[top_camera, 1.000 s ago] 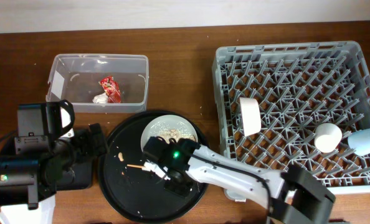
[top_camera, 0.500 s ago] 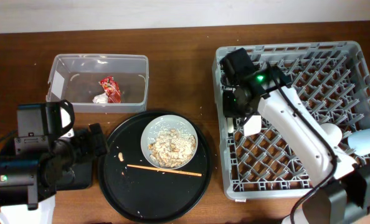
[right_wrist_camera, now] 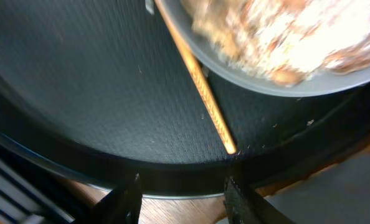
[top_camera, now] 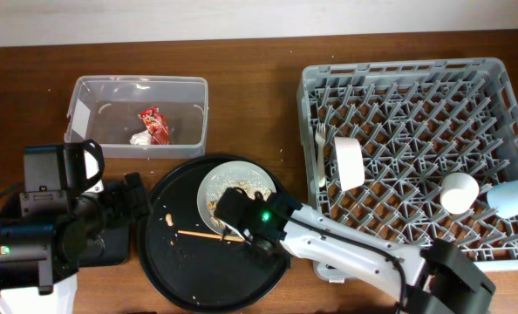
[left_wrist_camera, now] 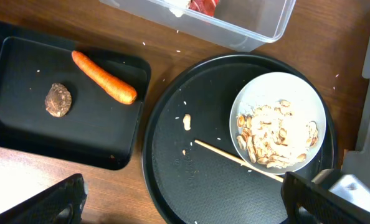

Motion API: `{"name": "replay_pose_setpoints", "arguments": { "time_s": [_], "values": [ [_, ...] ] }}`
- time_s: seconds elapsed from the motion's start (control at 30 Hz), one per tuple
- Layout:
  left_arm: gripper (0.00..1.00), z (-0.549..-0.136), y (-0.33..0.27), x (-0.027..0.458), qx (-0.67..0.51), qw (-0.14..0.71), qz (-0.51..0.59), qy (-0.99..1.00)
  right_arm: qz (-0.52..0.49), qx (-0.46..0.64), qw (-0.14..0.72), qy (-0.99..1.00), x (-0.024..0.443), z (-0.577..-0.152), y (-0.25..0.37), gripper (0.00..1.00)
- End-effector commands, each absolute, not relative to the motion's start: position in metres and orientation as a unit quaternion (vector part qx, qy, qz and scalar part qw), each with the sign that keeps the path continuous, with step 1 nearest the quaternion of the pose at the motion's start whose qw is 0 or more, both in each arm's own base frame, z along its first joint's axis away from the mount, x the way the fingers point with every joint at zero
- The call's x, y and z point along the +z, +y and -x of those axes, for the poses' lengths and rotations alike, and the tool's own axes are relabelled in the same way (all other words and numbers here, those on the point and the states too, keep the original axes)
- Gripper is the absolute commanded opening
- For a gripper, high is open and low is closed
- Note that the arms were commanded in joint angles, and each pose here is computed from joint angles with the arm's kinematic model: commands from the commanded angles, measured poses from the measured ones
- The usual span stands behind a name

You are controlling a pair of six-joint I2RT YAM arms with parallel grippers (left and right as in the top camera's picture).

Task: Sort waste into correct bins and load items into the dishwasher rack
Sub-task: 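Reach the right gripper to the chopstick and grasp it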

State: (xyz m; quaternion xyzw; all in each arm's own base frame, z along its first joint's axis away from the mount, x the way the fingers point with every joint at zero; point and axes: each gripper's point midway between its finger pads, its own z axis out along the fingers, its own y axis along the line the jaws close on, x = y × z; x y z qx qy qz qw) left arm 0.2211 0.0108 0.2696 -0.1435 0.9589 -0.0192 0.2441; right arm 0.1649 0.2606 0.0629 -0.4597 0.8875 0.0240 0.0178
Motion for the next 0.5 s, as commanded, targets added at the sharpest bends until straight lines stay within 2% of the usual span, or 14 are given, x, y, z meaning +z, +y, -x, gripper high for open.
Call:
{"name": "replay_pose_setpoints", "arguments": {
  "time_s": [0.0, 0.1, 0.2, 0.33, 0.43, 0.47],
  "values": [
    [0.99, -0.222, 0.013, 0.275, -0.014, 0.254, 0.140, 0.957, 0.531, 0.055, 0.003, 0.846, 0.045, -0.150, 0.262, 0.51],
    [0.99, -0.222, 0.013, 0.275, -0.014, 0.254, 0.140, 0.957, 0.540, 0.062, 0.021, 0.839, 0.037, -0.154, 0.267, 0.57],
    [0.99, -0.222, 0.013, 0.275, -0.014, 0.254, 0.140, 0.957, 0.537, 0.062, 0.025, 0.841, 0.027, -0.155, 0.263, 0.58],
    [0.99, -0.222, 0.013, 0.275, -0.014, 0.254, 0.140, 0.957, 0.515, 0.071, 0.052, 0.853, 0.021, -0.181, 0.261, 0.58],
    [0.99, -0.222, 0.013, 0.275, -0.013, 0.254, 0.140, 0.957, 0.515, 0.066, 0.023, 0.854, 0.005, -0.175, 0.258, 0.57],
    [0.99, -0.222, 0.013, 0.275, -0.014, 0.254, 0.140, 0.957, 0.515, 0.064, 0.019, 0.854, 0.001, -0.175, 0.258, 0.52]
  ]
}}
